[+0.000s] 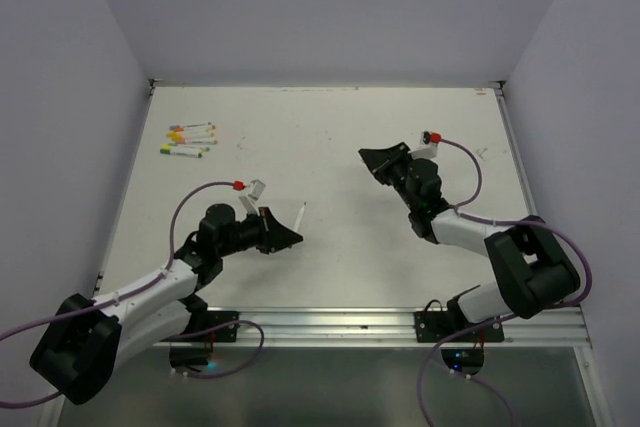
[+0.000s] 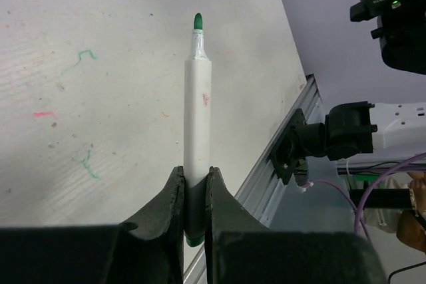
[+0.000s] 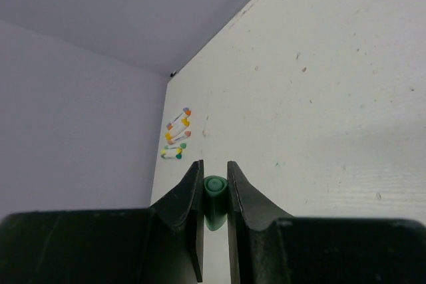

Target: Open the pen caps

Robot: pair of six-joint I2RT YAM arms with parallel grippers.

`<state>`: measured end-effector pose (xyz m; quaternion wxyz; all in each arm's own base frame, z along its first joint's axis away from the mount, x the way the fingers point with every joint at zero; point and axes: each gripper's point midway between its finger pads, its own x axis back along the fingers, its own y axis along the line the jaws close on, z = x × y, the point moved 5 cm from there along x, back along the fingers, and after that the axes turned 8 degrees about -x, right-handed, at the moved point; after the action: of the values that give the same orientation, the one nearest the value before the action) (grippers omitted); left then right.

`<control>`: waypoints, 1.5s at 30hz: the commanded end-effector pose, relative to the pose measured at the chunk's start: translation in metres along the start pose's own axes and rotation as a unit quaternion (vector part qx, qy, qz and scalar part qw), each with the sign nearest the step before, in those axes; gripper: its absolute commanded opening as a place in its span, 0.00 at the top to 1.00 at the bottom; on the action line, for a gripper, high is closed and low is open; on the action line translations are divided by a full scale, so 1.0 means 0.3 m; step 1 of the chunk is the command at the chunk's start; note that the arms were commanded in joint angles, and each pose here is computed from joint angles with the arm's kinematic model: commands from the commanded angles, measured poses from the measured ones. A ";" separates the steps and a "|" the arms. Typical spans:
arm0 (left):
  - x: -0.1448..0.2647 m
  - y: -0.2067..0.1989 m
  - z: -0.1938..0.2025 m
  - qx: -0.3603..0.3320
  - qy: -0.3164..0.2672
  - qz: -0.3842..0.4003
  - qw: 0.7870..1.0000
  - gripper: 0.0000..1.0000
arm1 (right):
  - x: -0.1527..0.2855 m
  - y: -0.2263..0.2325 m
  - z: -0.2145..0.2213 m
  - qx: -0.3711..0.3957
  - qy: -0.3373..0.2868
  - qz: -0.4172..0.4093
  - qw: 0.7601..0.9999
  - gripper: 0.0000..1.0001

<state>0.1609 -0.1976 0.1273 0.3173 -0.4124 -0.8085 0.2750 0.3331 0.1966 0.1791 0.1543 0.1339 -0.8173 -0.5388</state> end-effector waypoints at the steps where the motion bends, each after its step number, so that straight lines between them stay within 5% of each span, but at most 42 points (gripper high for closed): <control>1: 0.003 0.011 -0.017 -0.022 0.000 -0.023 1.000 1.00 | 0.001 0.082 -0.011 0.000 -0.001 -0.033 0.999 1.00; 14: -0.085 0.085 -0.125 -0.059 0.029 -0.124 0.990 1.00 | 0.226 -0.093 0.036 0.098 0.078 0.131 0.983 1.00; 20: -0.127 0.127 -0.133 -0.041 0.030 -0.150 0.987 1.00 | 0.274 -0.201 0.067 0.150 0.147 0.234 0.949 1.00; 27: -0.197 0.117 -0.190 -0.066 0.037 -0.127 0.989 1.00 | 0.294 -0.253 0.145 0.120 0.191 0.235 0.946 1.00; 33: -0.219 0.179 -0.118 -0.017 0.063 -0.148 0.987 1.00 | 0.253 -0.259 0.216 0.177 0.241 0.268 0.916 1.00; 45: -0.110 0.229 -0.036 0.080 -0.014 -0.277 0.957 1.00 | 0.149 -0.300 0.333 0.250 0.263 0.320 0.875 1.00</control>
<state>0.2051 -0.1925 0.0670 0.4248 -0.1947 -0.8550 0.2248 0.2480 0.2324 0.0634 0.4998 0.0579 -0.8383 -0.2102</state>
